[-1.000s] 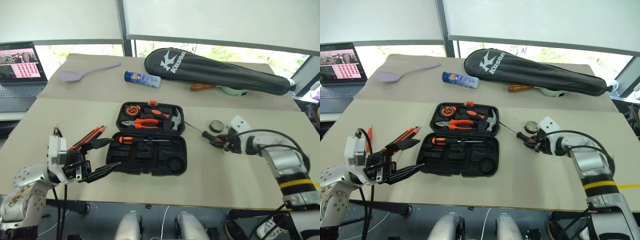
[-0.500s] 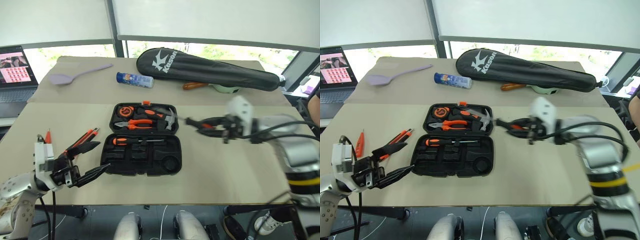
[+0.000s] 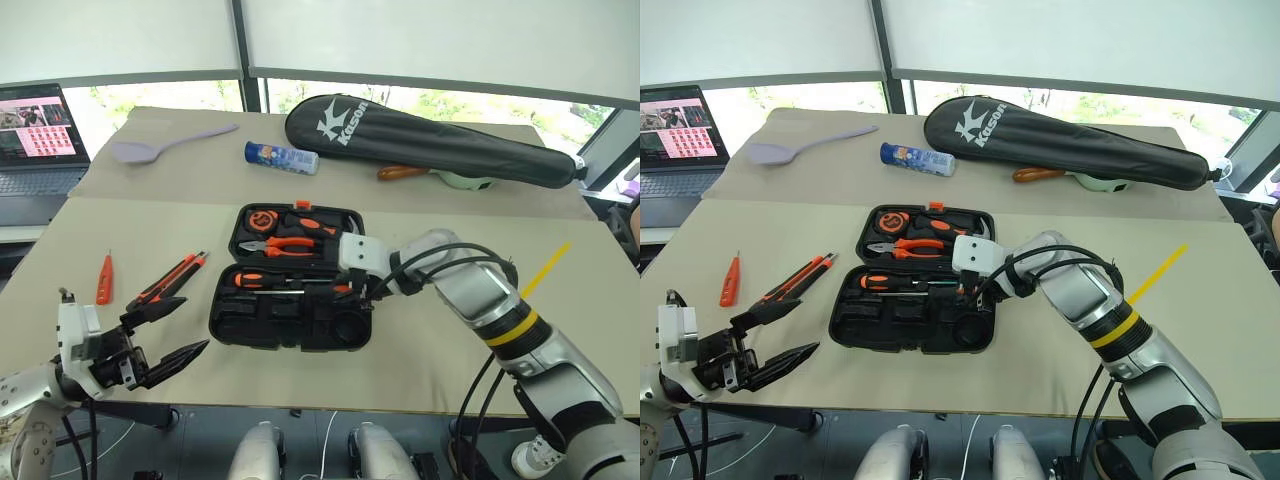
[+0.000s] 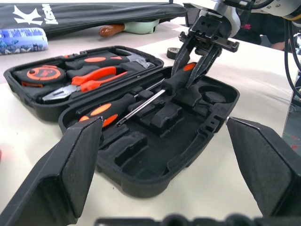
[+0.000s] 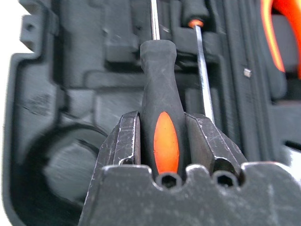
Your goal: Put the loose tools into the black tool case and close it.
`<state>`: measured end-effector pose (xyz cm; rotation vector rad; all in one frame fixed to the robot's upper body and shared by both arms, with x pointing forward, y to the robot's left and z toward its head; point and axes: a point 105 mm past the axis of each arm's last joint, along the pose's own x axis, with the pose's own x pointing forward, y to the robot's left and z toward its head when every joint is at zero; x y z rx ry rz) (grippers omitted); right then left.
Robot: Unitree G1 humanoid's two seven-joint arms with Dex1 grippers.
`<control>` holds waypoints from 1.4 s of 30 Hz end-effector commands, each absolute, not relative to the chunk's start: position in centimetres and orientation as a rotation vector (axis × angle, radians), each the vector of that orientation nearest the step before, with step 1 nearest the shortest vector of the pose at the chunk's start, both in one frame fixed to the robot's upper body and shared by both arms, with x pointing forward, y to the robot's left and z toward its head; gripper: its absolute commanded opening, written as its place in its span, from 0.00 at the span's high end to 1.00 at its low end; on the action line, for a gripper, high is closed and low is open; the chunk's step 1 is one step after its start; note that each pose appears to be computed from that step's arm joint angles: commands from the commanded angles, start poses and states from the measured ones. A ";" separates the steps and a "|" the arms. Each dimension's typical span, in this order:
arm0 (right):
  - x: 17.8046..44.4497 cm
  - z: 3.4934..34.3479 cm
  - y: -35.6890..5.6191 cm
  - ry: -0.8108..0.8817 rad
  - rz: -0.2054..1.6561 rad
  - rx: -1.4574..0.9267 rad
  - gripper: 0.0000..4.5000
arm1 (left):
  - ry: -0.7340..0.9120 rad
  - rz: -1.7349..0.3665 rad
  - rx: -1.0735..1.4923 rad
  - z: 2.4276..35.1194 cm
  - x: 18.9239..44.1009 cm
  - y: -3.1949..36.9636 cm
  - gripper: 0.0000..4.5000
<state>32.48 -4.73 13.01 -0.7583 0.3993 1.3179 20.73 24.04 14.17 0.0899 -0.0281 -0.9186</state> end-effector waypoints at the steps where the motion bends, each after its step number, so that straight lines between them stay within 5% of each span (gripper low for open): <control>1: 32.7 13.9 -4.8 0.387 1.305 -0.753 0.77 | -0.066 -0.921 0.125 15.3 20.5 23.9 0.00; 9: 32.5 13.0 -4.9 0.448 1.305 -0.722 0.77 | -0.073 -0.935 0.126 15.3 20.8 23.4 0.00; 11: 32.4 13.2 -4.9 0.446 1.320 -0.727 0.54 | -0.073 -0.934 0.127 15.3 20.8 23.4 0.00; 17: 31.1 16.9 -4.2 0.338 1.464 -0.625 0.12 | -0.071 -0.925 0.126 15.1 20.7 23.4 0.00; 22: 31.3 18.8 -4.2 0.204 1.491 -0.520 0.12 | -0.078 -0.912 0.124 15.1 20.8 23.4 0.00; 25: 32.0 18.2 -3.6 0.132 1.457 -0.442 0.28 | -0.077 -0.902 0.120 14.9 20.9 23.4 0.00; 34: 32.8 13.8 -1.8 0.101 1.435 -0.441 0.98 | -0.075 -0.870 0.123 15.0 21.1 23.7 0.00; 42: 33.0 11.5 -1.2 0.206 1.441 -0.440 0.99 | -0.064 -0.896 0.137 15.0 21.0 23.4 0.00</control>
